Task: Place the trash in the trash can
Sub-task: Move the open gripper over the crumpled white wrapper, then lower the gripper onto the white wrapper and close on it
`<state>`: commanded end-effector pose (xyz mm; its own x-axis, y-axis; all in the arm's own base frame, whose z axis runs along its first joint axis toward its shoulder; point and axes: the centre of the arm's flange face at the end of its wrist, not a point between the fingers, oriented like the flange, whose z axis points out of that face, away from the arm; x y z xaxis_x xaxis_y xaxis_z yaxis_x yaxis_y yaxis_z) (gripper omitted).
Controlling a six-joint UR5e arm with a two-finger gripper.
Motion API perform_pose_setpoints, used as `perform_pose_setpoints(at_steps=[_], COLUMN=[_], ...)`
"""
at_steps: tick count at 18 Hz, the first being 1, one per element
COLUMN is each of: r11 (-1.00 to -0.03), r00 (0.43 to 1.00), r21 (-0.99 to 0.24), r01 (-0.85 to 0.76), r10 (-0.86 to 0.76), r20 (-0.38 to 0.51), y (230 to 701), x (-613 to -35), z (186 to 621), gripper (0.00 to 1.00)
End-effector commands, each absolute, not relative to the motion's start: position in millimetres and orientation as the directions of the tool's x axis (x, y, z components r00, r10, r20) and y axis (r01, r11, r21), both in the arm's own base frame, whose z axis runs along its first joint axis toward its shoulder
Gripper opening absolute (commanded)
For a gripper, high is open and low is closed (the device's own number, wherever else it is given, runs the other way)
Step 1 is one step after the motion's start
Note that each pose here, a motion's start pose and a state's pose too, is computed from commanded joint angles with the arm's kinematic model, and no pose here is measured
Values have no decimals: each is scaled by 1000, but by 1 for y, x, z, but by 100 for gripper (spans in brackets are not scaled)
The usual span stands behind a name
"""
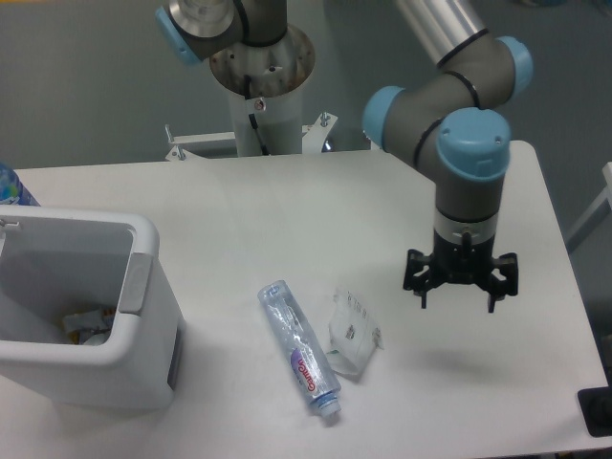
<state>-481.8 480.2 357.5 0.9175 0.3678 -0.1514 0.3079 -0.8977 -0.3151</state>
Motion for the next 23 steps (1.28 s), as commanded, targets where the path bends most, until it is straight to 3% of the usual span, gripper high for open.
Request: perform_pose_setpoints(at_steps=[10,23], r11=[-913,-933], r00=[939,950], r21=[-295,-203], r01=[281,297], r10=[325,311], r20=[-111,-40], y=[513,507], x=[-446,-428], z=[326,270], gripper=[100,100])
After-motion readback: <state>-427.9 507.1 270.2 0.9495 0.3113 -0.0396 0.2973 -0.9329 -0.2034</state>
